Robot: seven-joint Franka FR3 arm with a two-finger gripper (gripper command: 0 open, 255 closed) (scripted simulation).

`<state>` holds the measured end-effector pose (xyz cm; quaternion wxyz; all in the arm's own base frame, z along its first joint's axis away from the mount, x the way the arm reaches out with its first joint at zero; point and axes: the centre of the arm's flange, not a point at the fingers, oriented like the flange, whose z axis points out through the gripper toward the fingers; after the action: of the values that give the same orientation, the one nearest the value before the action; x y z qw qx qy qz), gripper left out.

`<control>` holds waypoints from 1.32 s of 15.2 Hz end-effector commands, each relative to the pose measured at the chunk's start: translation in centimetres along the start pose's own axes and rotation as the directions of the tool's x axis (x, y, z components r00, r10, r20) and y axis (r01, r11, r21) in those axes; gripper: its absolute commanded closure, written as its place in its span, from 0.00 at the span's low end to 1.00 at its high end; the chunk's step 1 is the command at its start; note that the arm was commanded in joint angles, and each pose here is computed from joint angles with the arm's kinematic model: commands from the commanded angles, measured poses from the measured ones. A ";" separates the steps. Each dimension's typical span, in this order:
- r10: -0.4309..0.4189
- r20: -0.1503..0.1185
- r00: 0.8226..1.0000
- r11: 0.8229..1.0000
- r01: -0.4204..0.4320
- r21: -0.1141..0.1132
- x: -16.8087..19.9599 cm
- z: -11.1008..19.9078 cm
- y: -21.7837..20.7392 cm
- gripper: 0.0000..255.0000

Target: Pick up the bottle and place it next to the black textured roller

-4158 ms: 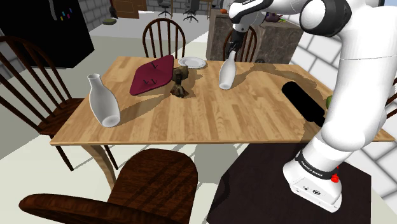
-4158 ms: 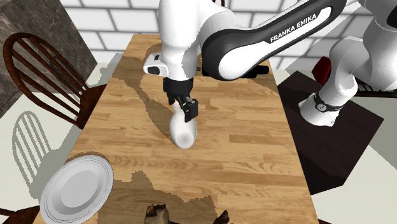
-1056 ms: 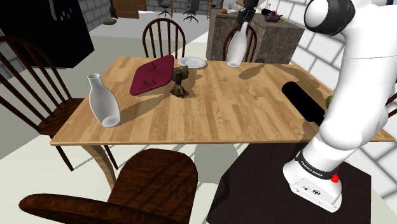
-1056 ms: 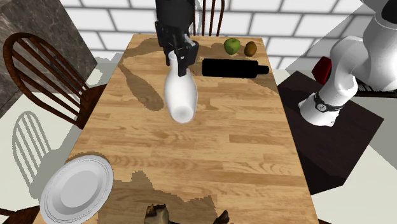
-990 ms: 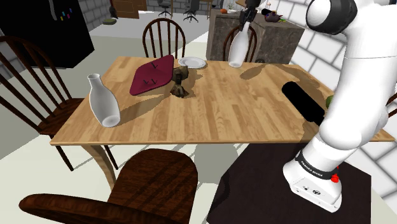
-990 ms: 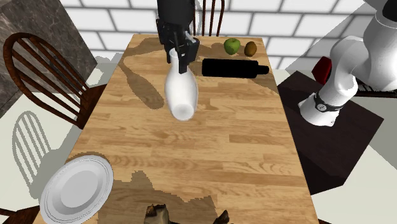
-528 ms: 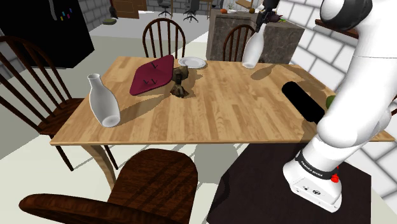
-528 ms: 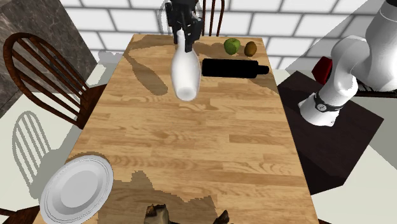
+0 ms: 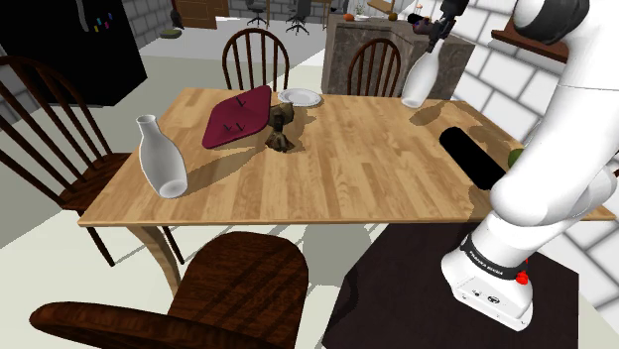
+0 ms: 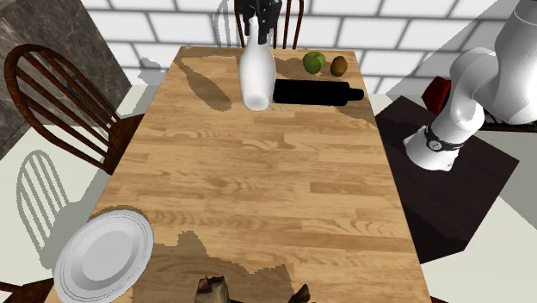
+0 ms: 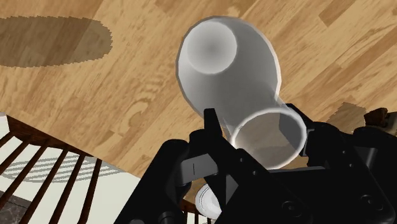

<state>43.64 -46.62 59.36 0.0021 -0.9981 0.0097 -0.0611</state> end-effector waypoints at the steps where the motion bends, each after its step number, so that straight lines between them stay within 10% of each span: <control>1: -0.002 -0.001 1.000 1.000 0.002 0.000 -2.0 -0.2 1.4 1.00; 20: -0.002 -0.001 1.000 1.000 0.002 0.000 -3.2 9.8 1.4 1.00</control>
<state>41.56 -48.04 49.71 0.0023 -0.9981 0.0089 -0.0611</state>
